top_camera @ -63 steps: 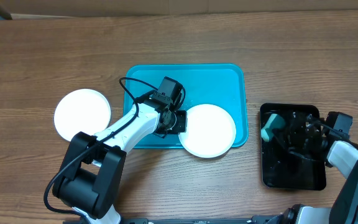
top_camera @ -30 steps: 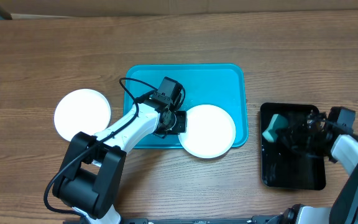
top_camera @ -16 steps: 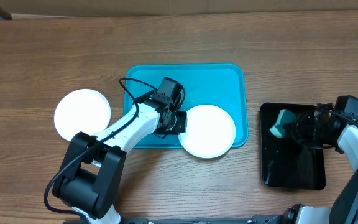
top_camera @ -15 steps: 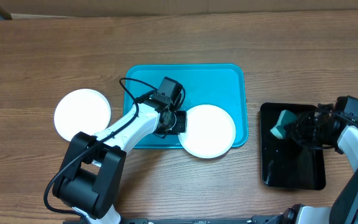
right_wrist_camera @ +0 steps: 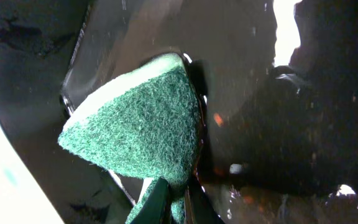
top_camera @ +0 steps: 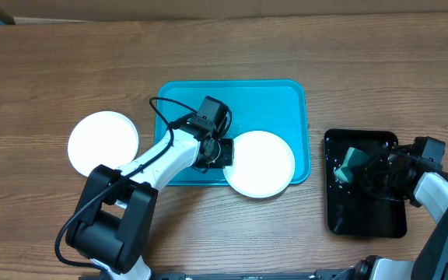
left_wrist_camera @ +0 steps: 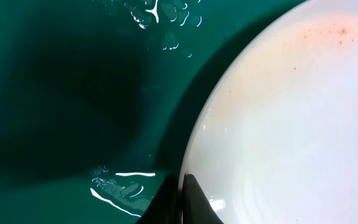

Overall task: Clean dirty plates on tray and stack at the side
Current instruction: 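Lower the green sponge onto the black tray and release it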

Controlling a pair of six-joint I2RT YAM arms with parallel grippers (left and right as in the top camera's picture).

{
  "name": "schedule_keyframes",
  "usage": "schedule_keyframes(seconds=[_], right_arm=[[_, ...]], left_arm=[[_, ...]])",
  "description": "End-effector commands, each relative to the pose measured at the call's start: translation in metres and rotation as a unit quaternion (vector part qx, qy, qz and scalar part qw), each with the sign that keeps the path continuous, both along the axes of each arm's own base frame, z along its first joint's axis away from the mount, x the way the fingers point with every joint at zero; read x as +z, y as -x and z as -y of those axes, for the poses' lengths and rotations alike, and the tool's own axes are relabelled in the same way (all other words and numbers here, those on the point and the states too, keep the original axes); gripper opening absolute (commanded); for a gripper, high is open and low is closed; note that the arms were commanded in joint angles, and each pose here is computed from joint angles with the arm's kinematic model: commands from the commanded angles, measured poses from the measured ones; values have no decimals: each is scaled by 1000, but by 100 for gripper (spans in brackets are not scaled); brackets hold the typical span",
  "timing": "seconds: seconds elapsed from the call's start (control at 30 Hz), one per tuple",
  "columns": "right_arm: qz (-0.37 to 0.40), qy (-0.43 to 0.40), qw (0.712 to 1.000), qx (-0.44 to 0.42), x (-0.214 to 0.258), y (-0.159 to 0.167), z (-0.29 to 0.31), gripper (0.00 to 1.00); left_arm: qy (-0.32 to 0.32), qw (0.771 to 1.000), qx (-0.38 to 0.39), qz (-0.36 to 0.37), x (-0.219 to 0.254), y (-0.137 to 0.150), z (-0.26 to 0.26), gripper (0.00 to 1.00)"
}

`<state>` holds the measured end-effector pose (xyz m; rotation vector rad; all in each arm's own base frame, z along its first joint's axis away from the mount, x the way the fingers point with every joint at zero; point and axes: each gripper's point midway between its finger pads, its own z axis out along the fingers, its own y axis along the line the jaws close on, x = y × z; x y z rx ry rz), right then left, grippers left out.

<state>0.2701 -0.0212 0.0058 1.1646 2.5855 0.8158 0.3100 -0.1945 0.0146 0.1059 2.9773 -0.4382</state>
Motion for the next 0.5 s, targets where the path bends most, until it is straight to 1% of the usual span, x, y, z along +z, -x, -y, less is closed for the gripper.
schedule_keyframes(seconds=[0.0, 0.23, 0.33, 0.47], right_arm=[[-7, 0, 999, 35, 4, 0, -3, 4], [3, 42, 995, 88, 54, -24, 15, 4], [-25, 77, 992, 92, 67, -23, 26, 4], [-68, 131, 983, 109, 78, -15, 35, 4]], left_arm=[[-3, 1000, 8, 3, 3, 0, -4, 4], [-3, 1000, 8, 3, 3, 0, -4, 4], [-3, 1000, 8, 3, 3, 0, -4, 4], [-3, 1000, 8, 3, 3, 0, -4, 4]])
